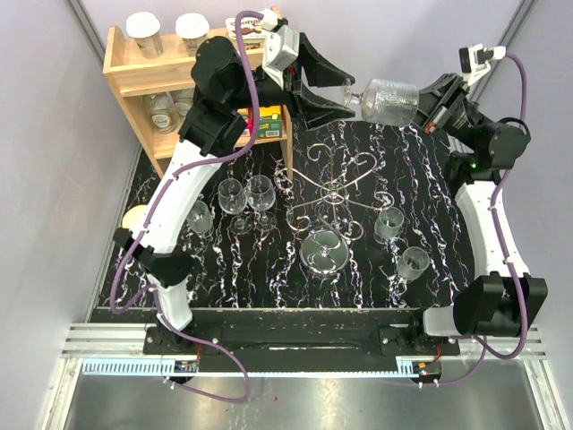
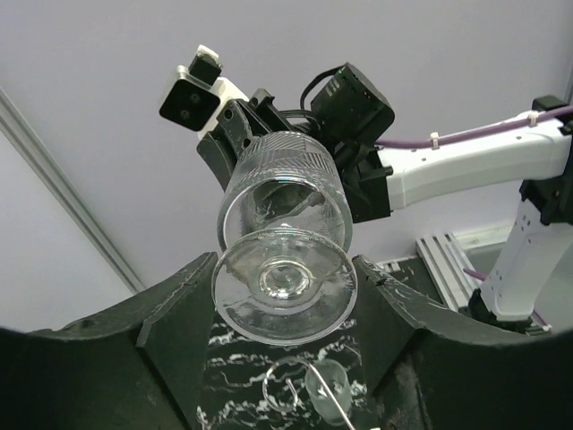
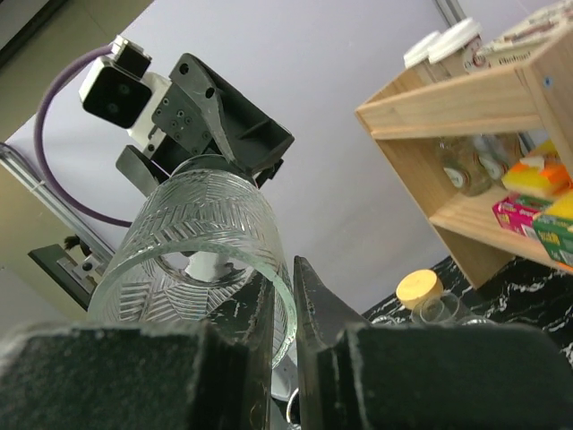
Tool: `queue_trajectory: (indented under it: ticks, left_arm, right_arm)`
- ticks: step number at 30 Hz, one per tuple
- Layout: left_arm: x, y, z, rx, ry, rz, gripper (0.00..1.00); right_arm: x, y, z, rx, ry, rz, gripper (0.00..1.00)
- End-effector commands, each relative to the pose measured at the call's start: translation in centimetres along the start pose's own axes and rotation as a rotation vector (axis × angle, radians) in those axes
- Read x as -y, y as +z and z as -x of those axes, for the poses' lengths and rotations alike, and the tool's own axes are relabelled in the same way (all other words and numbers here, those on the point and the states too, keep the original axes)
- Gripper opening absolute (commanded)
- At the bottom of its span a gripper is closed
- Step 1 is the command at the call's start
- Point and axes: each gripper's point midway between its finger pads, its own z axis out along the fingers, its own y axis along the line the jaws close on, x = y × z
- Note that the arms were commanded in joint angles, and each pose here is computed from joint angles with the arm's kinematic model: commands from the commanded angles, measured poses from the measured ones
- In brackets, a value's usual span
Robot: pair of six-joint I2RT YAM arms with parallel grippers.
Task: Place the wine glass upside down on the wine glass rack
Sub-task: Adjust the wine glass.
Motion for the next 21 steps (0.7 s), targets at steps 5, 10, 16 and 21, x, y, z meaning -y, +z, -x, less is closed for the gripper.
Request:
queue_trajectory:
  ticks: [5,10,16,21]
  left_arm:
    - [2.4,-1.1,-3.0,-0.095,-0.029,-0.035,0.0]
    - [3.6,-1.6,-4.7,-0.145,-0.045,-0.027,0.0]
    - [4.0,-1.6,-4.1,-0.146,-0.051,-0.006,0.0]
    - [4.2,-1.8,-3.8,-0.148,-0.056,0.01,0.0]
  right_arm:
    - [-0.1,-1.7,-4.4,-0.059,-0.059,0.018,0.0]
    - [1.4,-2.7,-6.8,-0.075,-0.034,0.003,0.01]
    - [2.2,-2.9,-8.9,-0.065,-0.005,0.031,0.11]
    - [2.5,-2.7,-9.8,-0.075,0.02,0.036,0.26]
